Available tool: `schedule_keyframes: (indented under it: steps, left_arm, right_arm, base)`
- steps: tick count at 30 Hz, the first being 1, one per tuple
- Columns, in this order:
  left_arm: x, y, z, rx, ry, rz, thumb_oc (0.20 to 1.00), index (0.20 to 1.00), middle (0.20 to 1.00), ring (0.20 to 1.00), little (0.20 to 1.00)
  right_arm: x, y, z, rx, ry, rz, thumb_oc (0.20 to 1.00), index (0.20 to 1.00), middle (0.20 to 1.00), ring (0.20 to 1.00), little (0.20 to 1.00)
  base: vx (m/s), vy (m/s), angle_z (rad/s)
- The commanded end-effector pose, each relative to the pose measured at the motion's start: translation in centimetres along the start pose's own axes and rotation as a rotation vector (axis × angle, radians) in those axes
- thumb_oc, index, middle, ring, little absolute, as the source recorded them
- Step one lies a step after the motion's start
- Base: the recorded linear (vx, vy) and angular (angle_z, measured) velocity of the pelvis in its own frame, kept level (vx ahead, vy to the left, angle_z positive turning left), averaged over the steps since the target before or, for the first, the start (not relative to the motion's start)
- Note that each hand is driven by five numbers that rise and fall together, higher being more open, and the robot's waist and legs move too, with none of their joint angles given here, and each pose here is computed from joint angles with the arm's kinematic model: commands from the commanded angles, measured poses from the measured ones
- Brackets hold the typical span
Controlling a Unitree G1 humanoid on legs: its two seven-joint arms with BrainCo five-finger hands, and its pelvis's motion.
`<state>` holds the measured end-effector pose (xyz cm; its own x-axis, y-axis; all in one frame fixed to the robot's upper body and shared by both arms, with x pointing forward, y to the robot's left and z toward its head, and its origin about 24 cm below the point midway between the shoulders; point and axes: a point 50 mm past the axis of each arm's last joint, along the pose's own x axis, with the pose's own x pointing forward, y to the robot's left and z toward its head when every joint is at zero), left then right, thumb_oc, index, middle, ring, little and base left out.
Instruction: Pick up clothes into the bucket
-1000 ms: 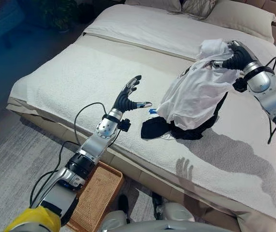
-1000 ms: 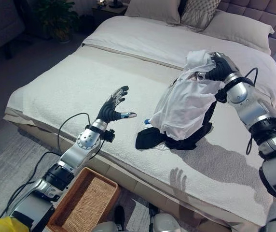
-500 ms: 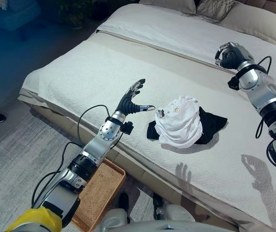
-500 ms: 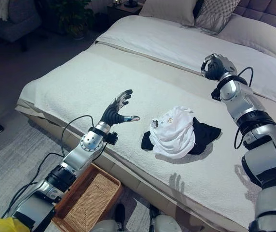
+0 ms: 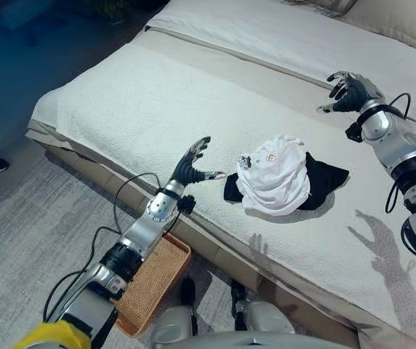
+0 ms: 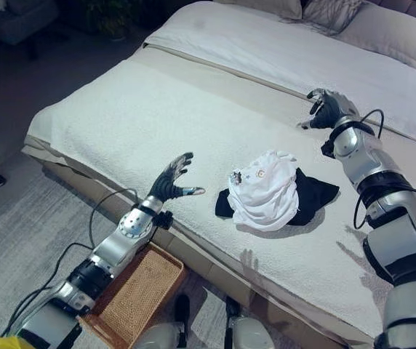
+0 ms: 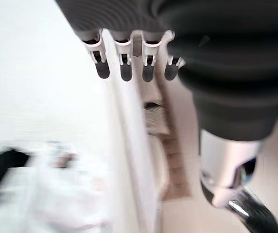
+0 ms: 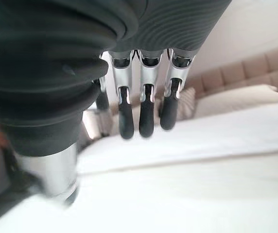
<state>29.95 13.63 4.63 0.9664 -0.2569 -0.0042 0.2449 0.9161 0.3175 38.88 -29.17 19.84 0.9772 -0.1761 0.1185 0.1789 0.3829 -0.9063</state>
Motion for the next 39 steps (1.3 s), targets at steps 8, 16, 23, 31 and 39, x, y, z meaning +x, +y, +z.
schedule_keyframes:
  steps: [8,16,23,31,39]
  left_arm:
    - [-5.0,-0.1,-7.0,0.032,0.271,0.081,1.0,1.0,1.0,1.0,1.0]
    - [-7.2,-1.0,-11.0,0.071,0.465,0.123,1.0,1.0,1.0,1.0,1.0]
    - [-8.7,-1.9,-14.1,0.125,0.644,0.134,1.0,1.0,1.0,1.0,1.0]
    - [-7.8,-2.2,-14.0,0.026,0.662,0.161,1.0,1.0,1.0,1.0,1.0]
    - [-6.4,-1.6,-12.6,-0.002,0.576,0.195,1.0,1.0,1.0,1.0,1.0]
  right_arm:
    - [0.3,-0.2,-0.9,-0.028,0.095,-0.119,1.0,1.0,1.0,1.0,1.0]
    - [0.4,-0.3,-1.5,-0.003,0.173,-0.19,1.0,1.0,1.0,1.0,1.0]
    - [1.0,-1.6,-0.1,-0.042,0.146,-0.242,1.0,1.0,1.0,1.0,1.0]
    - [1.2,-3.4,-1.2,-0.221,0.25,-0.141,0.2,0.2,0.2,0.2,0.2]
    - [1.4,-6.7,-0.3,-0.221,0.207,-0.257,0.2,0.2,0.2,0.2,0.2]
  base:
    - [0.01,0.004,0.17]
    - [-0.03,0.008,0.15]
    - [-0.02,-0.005,0.08]
    - [0.0,-0.02,0.07]
    - [-0.01,0.006,0.04]
